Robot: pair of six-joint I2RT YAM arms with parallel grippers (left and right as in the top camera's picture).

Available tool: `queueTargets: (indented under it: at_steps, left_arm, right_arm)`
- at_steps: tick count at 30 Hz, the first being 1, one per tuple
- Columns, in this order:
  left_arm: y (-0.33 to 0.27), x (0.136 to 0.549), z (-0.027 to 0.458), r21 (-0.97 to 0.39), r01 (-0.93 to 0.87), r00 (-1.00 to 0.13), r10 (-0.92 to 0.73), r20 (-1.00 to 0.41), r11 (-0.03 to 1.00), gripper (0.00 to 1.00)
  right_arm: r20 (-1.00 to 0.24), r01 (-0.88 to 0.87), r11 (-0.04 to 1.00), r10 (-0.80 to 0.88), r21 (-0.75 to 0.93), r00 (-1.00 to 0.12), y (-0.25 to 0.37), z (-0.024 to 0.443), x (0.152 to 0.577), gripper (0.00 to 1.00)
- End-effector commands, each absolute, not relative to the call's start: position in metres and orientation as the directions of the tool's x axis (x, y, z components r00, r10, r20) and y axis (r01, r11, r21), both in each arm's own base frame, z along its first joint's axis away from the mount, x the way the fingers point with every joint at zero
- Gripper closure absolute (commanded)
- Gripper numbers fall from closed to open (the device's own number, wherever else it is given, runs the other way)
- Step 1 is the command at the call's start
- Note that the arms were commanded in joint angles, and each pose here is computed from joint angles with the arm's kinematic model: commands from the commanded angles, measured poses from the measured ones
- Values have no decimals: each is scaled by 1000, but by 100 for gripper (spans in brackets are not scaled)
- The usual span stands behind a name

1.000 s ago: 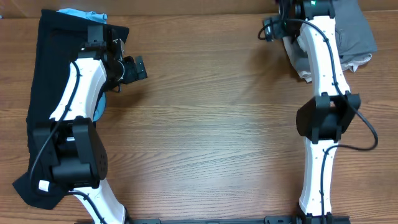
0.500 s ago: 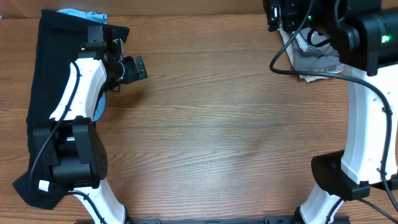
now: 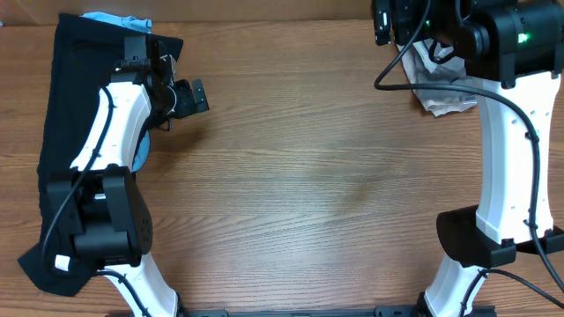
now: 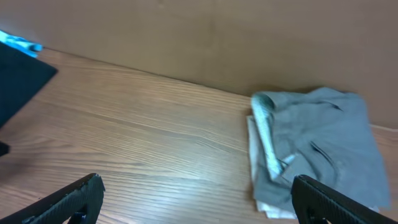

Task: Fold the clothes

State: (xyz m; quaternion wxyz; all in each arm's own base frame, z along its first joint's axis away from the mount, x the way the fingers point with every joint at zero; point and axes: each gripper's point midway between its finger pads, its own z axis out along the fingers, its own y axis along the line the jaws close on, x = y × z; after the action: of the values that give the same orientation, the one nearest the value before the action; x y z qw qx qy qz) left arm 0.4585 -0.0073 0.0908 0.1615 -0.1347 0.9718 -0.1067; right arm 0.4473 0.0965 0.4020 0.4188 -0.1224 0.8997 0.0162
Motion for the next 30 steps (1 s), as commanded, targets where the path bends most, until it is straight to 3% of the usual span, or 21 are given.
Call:
queueTargets:
  at_steps: [1,3,9,14,18,26,30]
  left_arm:
    - [-10,461,95,-252,-213,-911,-285,-297,944,0]
    - [-10,461,95,-252,-213,-911,-285,-297,944,0]
    - [-10,461,95,-251,-213,-911,-285,-297,944,0]
    - [-10,461,95,-249,-214,-911,-285,-298,944,0]
    - [-10,461,95,-249,-214,-911,-285,-298,944,0]
    - [-9,461,95,-246,-215,-910,-285,-301,945,0]
    - [-9,461,95,-245,-215,-910,-285,-301,945,0]
  right_arm:
    - [-763,-223,968,-231,-117,-604,95,415,430,0]
    - [-787,-227,965,-244,-135,-567,95,428,426,0]
    - [-934,-290,955,-164,-69,-318,107,503,422,0]
    - [-977,-354,933,-127,-59,-172,114,535,400,0]
    - [-981,-348,937,-99,-35,-169,108,524,377,0]
    - [-980,-317,948,-88,-27,-180,87,456,333,0]
    - [-981,-255,965,8,58,-192,67,416,313,0]
